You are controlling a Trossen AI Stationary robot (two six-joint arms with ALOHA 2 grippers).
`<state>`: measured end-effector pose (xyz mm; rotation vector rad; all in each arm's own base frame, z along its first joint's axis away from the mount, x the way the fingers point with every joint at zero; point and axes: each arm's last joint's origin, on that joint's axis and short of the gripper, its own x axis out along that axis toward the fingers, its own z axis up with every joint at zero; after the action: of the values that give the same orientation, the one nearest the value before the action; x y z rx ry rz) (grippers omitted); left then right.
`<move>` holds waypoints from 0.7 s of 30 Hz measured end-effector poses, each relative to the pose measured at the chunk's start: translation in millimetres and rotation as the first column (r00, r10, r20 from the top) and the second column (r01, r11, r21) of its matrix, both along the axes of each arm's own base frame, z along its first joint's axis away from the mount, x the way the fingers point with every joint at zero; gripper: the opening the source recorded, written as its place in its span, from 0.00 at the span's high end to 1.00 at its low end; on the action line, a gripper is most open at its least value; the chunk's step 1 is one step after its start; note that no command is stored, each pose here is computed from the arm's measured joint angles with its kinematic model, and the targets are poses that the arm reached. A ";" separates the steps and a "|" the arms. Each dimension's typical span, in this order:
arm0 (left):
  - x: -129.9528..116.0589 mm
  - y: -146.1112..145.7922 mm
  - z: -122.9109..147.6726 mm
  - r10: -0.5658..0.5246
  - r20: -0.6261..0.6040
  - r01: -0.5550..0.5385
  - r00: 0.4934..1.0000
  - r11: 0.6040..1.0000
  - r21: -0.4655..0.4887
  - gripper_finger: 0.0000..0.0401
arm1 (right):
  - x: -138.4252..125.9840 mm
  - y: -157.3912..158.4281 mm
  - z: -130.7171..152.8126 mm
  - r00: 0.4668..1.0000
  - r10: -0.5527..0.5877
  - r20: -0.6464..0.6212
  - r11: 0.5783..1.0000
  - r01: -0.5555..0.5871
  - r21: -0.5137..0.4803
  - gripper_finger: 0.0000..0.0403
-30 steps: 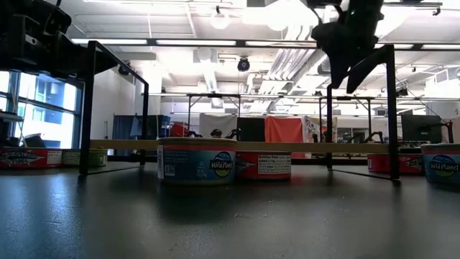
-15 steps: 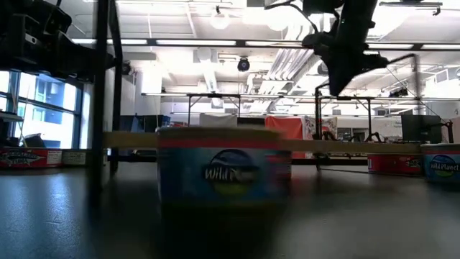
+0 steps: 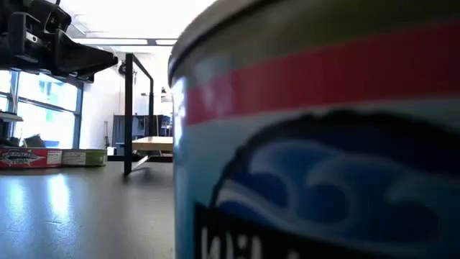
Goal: Stack canned seafood by type on shelf
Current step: Move the shelf to the top of the table
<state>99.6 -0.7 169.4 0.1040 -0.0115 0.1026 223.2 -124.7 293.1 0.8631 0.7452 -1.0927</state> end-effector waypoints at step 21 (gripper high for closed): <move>0.0 0.0 0.0 -0.001 0.000 0.001 1.000 1.000 0.000 0.81 | -33.6 -55.2 -4.5 0.952 -0.304 -0.032 0.951 0.301 -0.064 0.97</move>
<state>99.6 -0.8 169.4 0.1041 -0.0112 0.1015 189.7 -179.8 288.5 0.9271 0.6232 -1.4020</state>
